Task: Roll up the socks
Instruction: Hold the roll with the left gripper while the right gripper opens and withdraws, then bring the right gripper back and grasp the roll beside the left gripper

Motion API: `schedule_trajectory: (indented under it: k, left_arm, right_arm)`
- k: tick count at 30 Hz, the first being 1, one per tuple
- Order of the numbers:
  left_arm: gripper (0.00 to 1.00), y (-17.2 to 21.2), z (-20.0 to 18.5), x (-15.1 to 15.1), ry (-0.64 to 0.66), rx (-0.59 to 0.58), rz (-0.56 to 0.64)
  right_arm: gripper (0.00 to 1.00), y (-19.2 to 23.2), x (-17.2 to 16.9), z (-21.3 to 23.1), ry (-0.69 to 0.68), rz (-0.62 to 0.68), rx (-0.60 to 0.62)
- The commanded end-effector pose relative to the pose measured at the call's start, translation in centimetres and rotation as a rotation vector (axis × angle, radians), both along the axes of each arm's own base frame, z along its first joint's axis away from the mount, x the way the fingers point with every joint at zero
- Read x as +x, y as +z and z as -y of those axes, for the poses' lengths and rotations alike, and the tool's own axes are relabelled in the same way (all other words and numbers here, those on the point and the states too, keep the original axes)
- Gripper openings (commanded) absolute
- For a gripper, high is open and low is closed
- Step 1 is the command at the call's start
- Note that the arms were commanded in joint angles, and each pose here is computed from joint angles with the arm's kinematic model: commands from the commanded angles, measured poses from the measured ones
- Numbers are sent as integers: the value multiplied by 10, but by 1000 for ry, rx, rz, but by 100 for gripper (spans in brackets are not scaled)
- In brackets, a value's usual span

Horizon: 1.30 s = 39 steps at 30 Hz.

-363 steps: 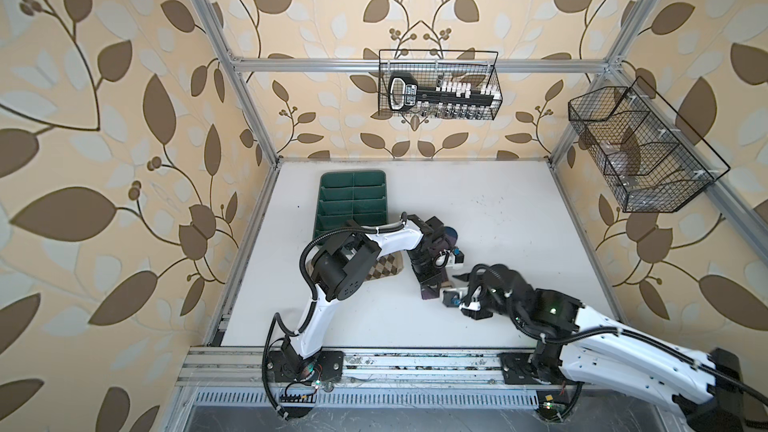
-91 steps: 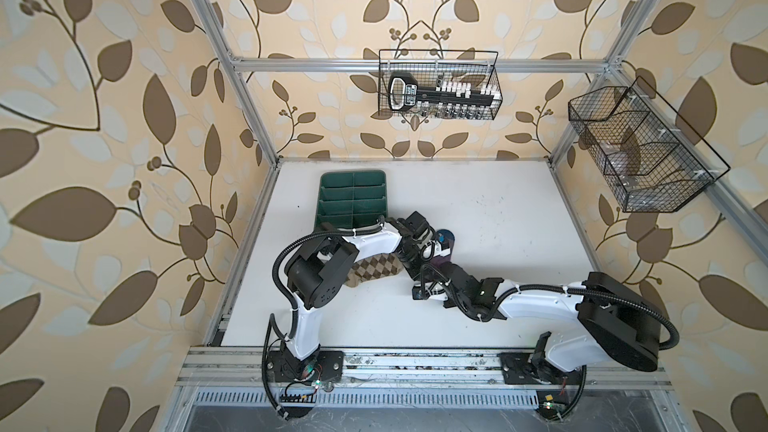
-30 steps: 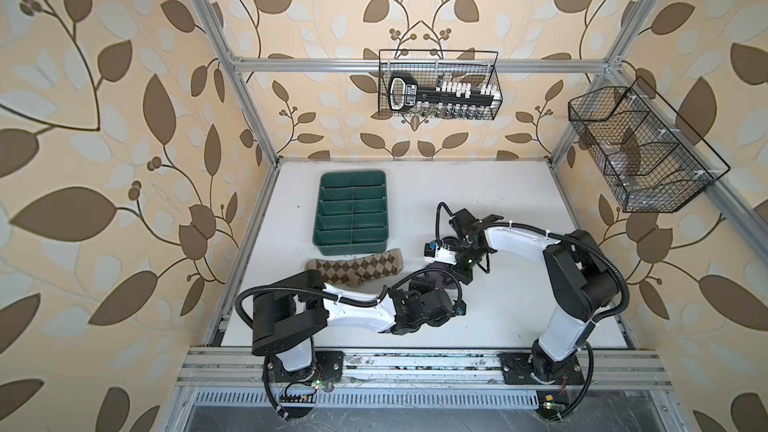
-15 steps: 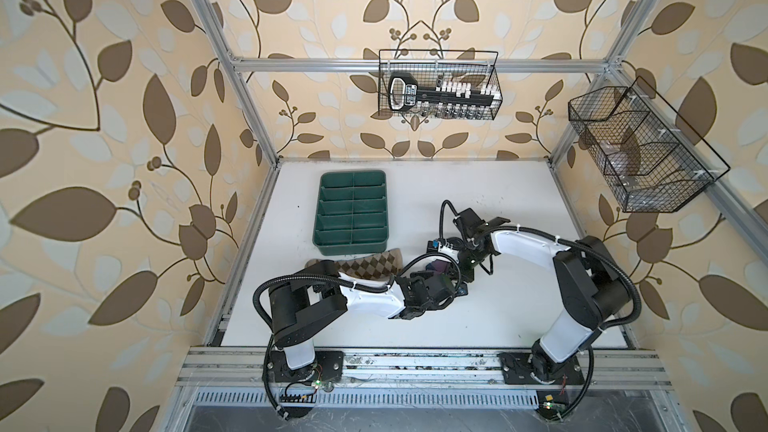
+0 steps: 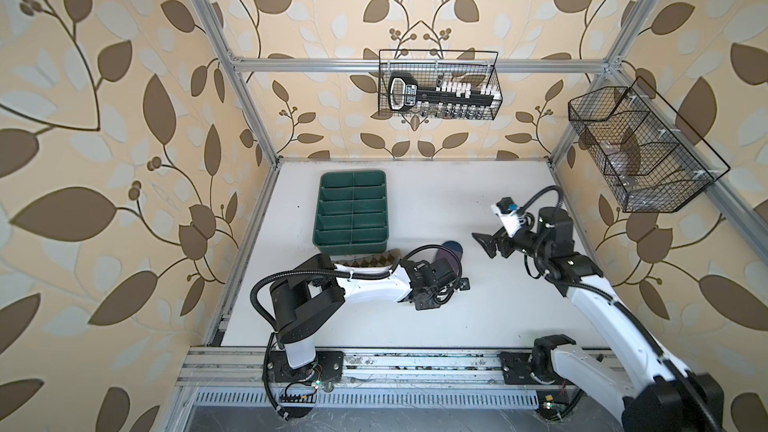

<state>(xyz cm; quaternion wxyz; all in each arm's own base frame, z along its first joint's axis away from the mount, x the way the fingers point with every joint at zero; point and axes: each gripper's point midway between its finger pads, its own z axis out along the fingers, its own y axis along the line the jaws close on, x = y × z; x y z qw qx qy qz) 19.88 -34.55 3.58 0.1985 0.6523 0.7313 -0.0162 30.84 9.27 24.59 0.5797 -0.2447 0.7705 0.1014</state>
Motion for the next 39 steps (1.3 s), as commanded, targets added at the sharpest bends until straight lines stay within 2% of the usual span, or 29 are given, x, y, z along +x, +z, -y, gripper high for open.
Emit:
schedule_trajectory:
  k: [1, 3, 5, 7, 9, 12, 16, 20, 23, 28, 32, 39]
  left_arm:
    - [0, -13, -4, -19, 4, 53, -199]
    - [0, -18, -3, -19, 24, 66, -293]
    - [0, -20, -1, -18, 52, 72, -378]
    - [0, -22, 1, -14, 90, 66, -466]
    - [0, -21, 3, -8, 132, 53, -539]
    - [0, -23, 2, 6, 201, 37, -606]
    - [0, -28, -1, 20, 262, 32, -649]
    - [0, -31, -1, 24, 274, 27, -656]
    - [0, -33, -2, 26, 285, 28, -660]
    - [0, -36, -3, 27, 293, 25, -665]
    - [0, -37, -3, 27, 295, 22, -666]
    - [0, -32, -1, 27, 293, 8, -664]
  right_arm:
    - [100, 51, -15, 19, -131, 182, 124]
    - [100, 69, -39, 10, -57, 253, 128]
    - [100, 74, -67, -10, 100, 290, 71]
    - [100, 60, -96, -27, 256, 277, -37]
    - [96, 35, -117, -36, 365, 209, -157]
    - [87, -3, -129, -37, 421, 112, -360]
    - [76, -47, -129, -41, 442, 54, -639]
    - [72, -85, -124, -66, 473, 103, -898]
    - [66, -108, -111, -85, 470, 152, -1082]
    - [55, -144, -87, -110, 539, 81, -1162]
    - [53, -171, -71, -114, 569, 31, -1174]
    - [46, -206, -66, -115, 631, -68, -1179]
